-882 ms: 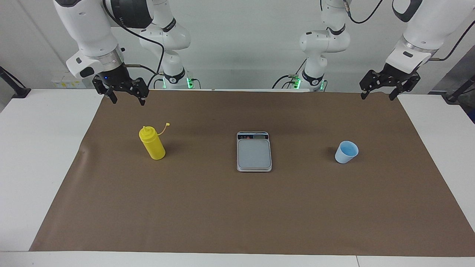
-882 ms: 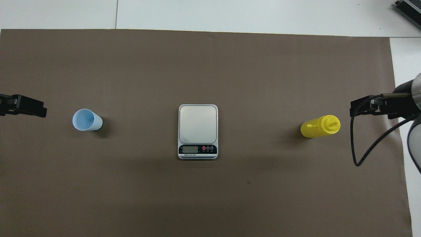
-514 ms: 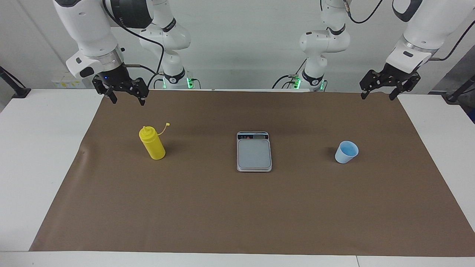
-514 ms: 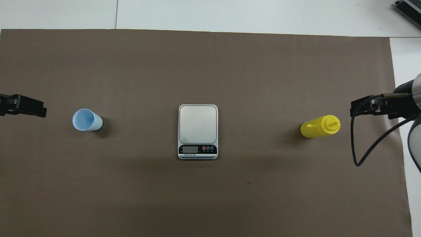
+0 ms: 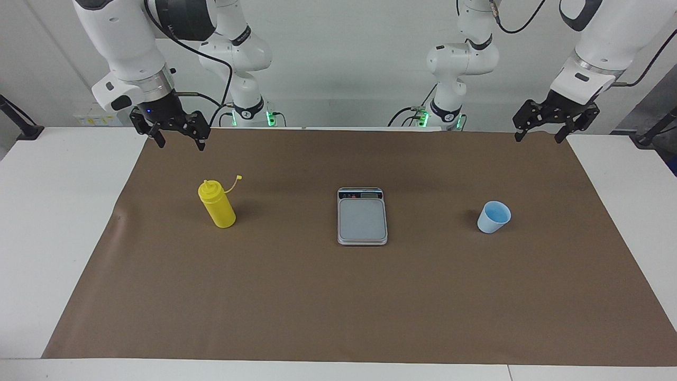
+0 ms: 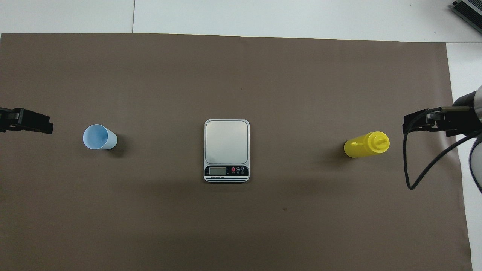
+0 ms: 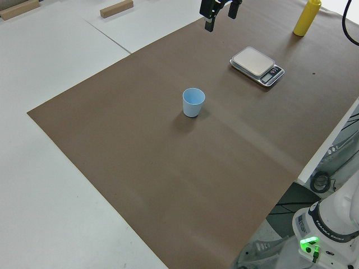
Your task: Pour seasoning into cup on scale with both arms
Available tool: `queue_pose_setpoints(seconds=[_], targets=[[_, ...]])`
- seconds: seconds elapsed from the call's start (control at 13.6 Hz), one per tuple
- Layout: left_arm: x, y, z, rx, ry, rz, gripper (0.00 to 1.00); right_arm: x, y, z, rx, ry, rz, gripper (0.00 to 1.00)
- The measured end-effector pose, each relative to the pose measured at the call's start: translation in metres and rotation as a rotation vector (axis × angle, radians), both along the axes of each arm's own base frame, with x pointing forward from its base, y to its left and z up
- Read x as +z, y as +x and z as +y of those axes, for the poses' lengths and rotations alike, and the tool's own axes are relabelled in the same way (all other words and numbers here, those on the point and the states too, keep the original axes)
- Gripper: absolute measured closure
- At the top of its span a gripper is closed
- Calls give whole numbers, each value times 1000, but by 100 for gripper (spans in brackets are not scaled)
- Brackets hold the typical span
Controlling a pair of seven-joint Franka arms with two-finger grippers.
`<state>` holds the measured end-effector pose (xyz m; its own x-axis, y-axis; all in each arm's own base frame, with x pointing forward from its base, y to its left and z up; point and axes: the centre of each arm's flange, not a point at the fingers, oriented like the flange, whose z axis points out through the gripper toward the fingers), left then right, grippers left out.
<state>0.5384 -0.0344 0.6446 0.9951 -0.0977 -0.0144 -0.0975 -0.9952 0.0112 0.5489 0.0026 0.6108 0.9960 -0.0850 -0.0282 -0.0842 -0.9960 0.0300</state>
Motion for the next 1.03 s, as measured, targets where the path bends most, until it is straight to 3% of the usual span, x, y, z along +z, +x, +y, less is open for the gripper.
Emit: queue_pose_setpoints(seconds=[0.37,0.66,1.03], targets=[[-26,23,22,41,-3,-28,0,1,0,0,0,0,-1,0],[-109,51,39,72,-5,-38,0,1,0,2,4,0,-3,0],[-193,51,56,104,-5,-42,0,1,0,3,5,0,-3,0]])
